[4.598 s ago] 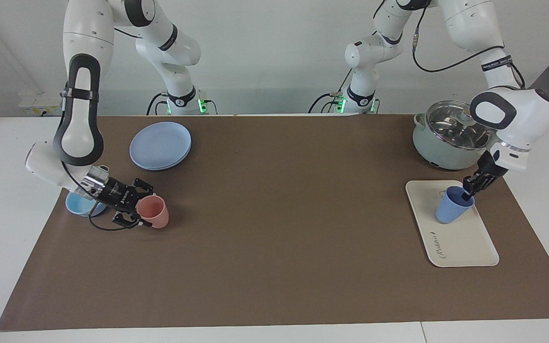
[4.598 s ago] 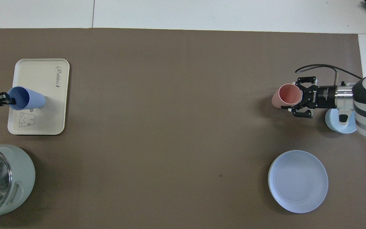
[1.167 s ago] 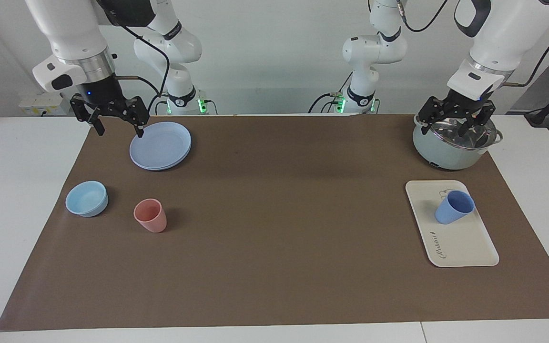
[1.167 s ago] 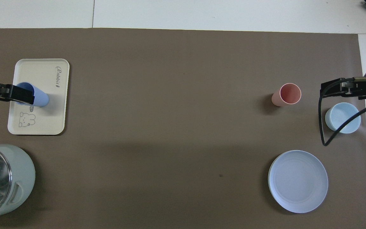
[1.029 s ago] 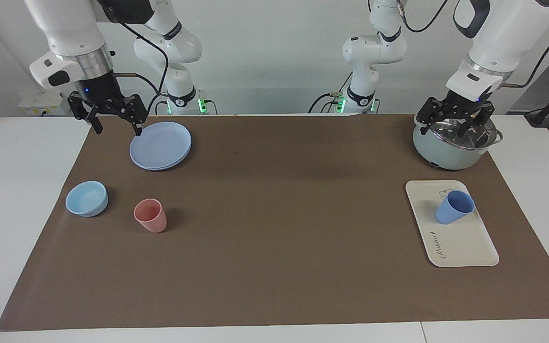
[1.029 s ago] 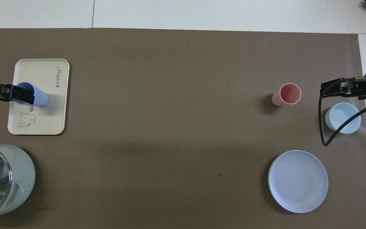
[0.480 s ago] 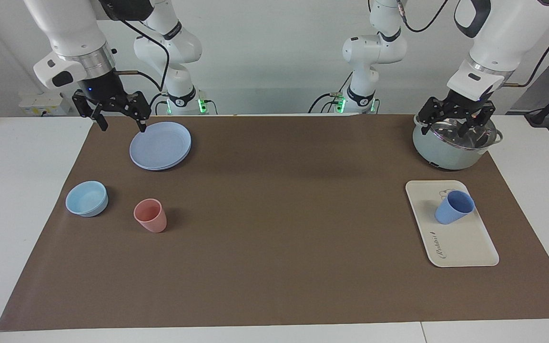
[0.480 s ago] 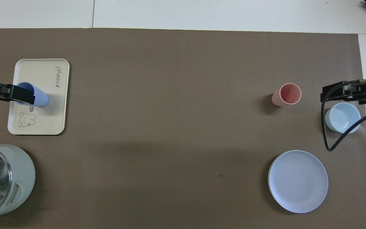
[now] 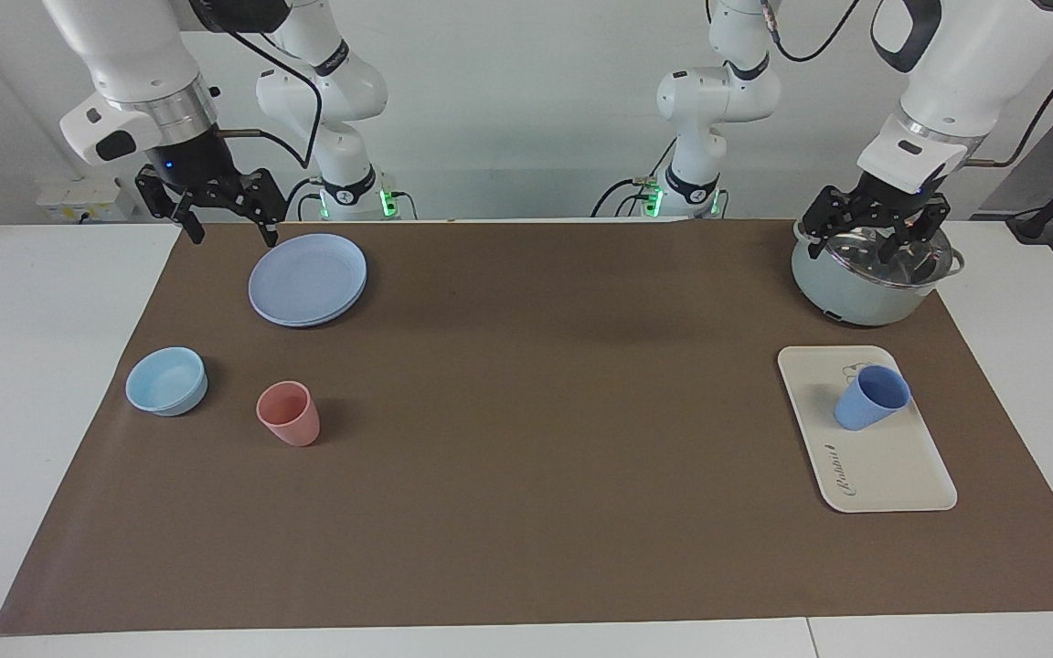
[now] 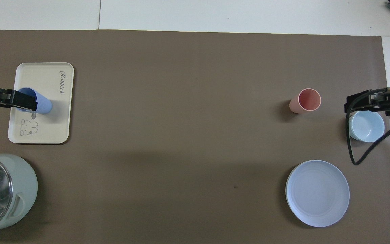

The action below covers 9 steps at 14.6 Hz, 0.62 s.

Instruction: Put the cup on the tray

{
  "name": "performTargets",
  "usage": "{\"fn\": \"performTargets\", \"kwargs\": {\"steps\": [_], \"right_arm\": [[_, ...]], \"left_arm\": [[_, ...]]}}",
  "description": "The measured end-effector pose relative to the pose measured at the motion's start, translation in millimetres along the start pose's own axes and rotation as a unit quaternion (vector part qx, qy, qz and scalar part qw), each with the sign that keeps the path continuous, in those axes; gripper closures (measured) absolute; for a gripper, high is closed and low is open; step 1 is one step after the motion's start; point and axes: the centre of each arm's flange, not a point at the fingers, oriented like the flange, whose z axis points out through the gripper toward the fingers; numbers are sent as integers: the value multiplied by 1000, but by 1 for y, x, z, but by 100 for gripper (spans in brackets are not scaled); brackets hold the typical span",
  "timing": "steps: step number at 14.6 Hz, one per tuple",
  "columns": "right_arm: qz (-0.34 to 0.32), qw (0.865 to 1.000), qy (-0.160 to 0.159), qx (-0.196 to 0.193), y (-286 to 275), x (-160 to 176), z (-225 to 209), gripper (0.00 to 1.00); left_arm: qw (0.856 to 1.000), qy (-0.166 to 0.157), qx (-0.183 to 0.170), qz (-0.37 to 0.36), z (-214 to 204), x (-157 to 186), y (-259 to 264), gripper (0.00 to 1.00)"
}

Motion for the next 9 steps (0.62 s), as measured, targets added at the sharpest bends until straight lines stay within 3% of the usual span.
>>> {"fn": "performTargets", "kwargs": {"steps": [9], "right_arm": [[-2,1000,-7,-1,-2,-1,4,0]], "left_arm": [[1000,0,0,1,0,0,1,0]]}}
